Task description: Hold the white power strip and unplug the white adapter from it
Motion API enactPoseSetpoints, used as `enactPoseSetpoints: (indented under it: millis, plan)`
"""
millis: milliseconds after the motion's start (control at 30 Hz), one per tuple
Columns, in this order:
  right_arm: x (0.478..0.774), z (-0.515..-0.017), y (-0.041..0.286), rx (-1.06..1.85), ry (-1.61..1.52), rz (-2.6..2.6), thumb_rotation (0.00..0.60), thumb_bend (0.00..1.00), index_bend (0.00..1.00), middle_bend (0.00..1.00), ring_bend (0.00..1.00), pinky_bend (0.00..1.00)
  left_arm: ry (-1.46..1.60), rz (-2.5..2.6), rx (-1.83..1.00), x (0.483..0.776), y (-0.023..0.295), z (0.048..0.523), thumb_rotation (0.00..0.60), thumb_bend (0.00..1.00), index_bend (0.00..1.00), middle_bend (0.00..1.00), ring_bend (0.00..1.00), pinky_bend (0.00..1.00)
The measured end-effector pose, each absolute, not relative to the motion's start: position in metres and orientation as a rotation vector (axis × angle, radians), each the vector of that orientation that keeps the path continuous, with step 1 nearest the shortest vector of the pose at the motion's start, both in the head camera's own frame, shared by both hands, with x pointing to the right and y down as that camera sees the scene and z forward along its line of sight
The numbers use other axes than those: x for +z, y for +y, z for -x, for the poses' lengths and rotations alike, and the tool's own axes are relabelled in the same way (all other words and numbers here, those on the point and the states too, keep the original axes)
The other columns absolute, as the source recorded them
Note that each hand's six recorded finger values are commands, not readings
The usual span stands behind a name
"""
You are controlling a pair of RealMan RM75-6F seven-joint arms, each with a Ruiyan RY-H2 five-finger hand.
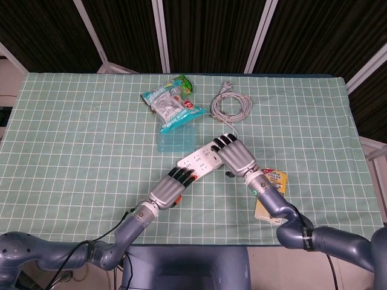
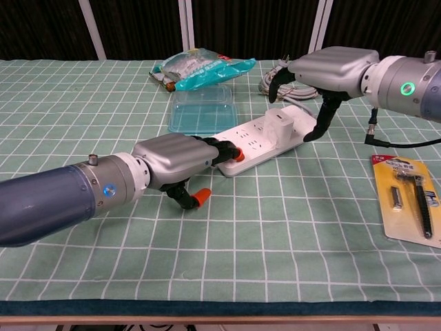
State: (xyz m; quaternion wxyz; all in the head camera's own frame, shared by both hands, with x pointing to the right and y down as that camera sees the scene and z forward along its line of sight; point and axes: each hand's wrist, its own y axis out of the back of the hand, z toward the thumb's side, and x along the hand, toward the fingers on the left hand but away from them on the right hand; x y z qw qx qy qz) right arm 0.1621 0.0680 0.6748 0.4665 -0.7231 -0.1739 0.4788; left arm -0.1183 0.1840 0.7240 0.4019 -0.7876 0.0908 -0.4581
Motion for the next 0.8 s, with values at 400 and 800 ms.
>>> enactPoseSetpoints:
  millis: [400, 800]
  plan:
    - [0.691, -0.154, 0.060, 1.196, -0.433, 1.766, 0.600, 0.12, 0.29, 0.21, 0.18, 0.20, 0.232, 2.000, -1.151, 0.726, 0.184, 0.119, 0.600, 0.52, 0.10, 0.04, 0.00, 0.10]
    - [0.712, -0.153, 0.063, 1.231, -0.424, 1.782, 0.600, 0.12, 0.32, 0.22, 0.19, 0.21, 0.230, 2.004, -1.157, 0.730, 0.184, 0.121, 0.600, 0.52, 0.10, 0.04, 0.00, 0.10]
